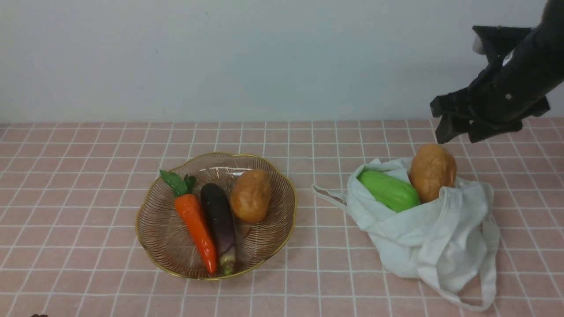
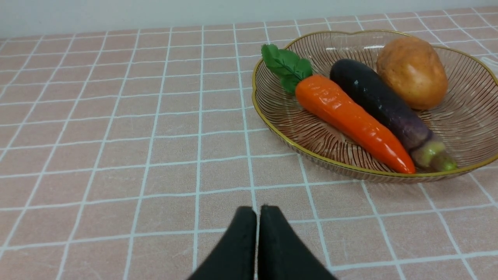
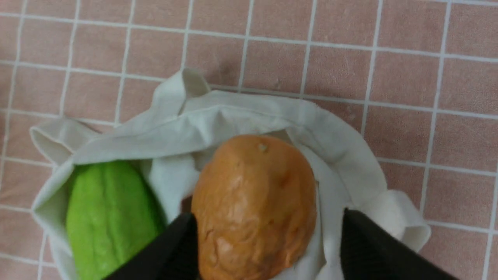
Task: Take vegetables from bag on pink coffee tablecloth place on plate.
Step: 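Reach into the bag and grasp the item inside with the right gripper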
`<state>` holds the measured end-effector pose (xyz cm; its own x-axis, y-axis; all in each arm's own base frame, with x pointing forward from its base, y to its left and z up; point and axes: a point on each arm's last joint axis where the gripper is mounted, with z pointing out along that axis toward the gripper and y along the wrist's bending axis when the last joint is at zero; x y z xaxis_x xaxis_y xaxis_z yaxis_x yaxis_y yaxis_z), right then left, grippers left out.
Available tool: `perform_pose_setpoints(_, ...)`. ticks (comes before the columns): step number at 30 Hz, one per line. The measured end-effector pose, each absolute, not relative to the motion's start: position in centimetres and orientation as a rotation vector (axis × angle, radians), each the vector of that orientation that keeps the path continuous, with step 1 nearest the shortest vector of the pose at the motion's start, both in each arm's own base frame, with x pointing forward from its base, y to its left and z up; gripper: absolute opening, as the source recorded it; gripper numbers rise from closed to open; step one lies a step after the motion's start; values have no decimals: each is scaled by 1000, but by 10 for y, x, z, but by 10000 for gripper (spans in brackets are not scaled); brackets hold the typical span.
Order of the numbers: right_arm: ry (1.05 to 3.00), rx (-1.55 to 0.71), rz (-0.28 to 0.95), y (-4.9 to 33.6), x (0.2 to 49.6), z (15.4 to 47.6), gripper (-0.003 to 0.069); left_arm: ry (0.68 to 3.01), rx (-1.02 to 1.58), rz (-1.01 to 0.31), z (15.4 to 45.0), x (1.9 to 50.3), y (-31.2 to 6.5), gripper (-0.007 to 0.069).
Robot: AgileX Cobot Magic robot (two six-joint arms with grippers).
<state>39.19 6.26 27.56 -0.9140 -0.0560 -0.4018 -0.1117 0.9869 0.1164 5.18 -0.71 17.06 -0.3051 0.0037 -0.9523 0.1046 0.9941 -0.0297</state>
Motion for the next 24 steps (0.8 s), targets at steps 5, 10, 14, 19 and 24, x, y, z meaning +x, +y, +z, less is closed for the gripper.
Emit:
perform_pose_setpoints(5, 2800, -104, 217, 67, 409, 243, 647, 1879, 78, -100, 171, 52, -7, -6)
perform_pose_setpoints(10, 2872, -92, 261, 71, 416, 215, 659, 1879, 78, -100, 171, 52, -7, -6)
perform_pose_setpoints(14, 2883, -131, 273, 72, 416, 218, 519, 1879, 78, -100, 171, 52, -7, -6)
perform_pose_setpoints(19, 2832, -177, 244, 70, 412, 255, 520, 1879, 78, -100, 171, 52, -7, -6)
perform_pose_setpoints(24, 2726, -194, 246, 68, 396, 311, 520, 1879, 78, -100, 171, 52, -7, -6)
